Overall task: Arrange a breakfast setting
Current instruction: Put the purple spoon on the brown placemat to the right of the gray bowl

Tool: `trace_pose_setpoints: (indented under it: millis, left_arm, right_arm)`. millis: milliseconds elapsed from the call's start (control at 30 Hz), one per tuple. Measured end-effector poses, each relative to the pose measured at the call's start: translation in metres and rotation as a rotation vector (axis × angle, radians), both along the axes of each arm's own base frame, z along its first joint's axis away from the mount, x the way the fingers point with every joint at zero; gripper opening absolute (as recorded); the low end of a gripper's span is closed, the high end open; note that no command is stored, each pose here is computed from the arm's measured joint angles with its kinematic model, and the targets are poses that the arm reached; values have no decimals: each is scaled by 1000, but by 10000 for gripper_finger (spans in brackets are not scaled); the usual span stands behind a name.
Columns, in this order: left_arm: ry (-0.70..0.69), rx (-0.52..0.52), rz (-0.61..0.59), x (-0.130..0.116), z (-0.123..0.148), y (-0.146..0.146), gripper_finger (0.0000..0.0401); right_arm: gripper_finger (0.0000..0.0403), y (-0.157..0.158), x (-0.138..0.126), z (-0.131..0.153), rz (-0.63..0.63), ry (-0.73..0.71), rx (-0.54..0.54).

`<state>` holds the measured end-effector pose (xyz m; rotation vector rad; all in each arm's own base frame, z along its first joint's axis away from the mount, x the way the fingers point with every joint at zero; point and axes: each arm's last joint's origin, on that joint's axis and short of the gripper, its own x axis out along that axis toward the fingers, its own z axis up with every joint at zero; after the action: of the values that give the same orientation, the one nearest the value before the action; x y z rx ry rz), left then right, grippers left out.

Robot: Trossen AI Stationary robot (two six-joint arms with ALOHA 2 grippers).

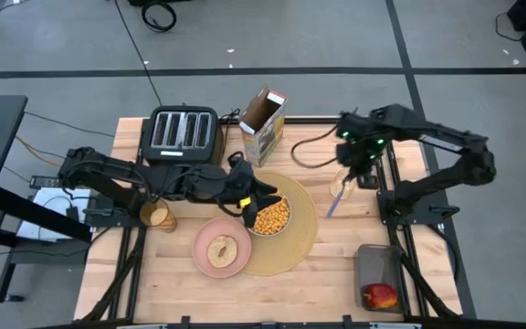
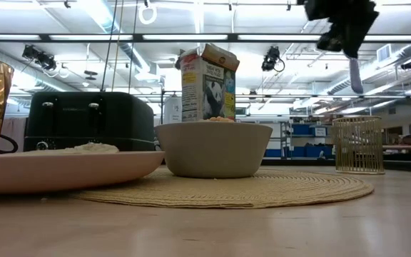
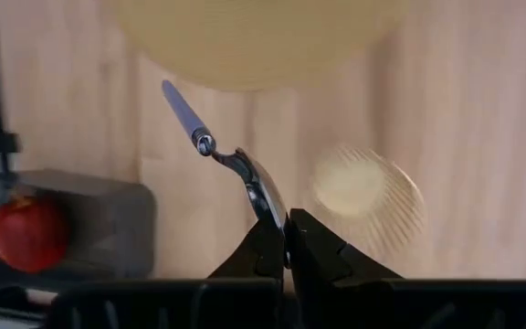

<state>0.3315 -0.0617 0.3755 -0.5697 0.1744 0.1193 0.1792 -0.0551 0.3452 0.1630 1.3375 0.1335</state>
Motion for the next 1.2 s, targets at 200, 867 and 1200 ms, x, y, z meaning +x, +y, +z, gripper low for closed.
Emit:
trace_pose_setpoints:
  millis: [200,867,1200]
  left_arm:
    - [-32,-9,-65,-16,12,-14,157]
    - [-46,31,-193,-49,30,-41,157]
    - [-45,-48,-239,-55,30,-55,157]
  right_arm:
    - [11,9,48,-29,120,8,89]
    - [11,9,139,-135,293,100,270]
    - [11,-5,140,-148,301,99,332]
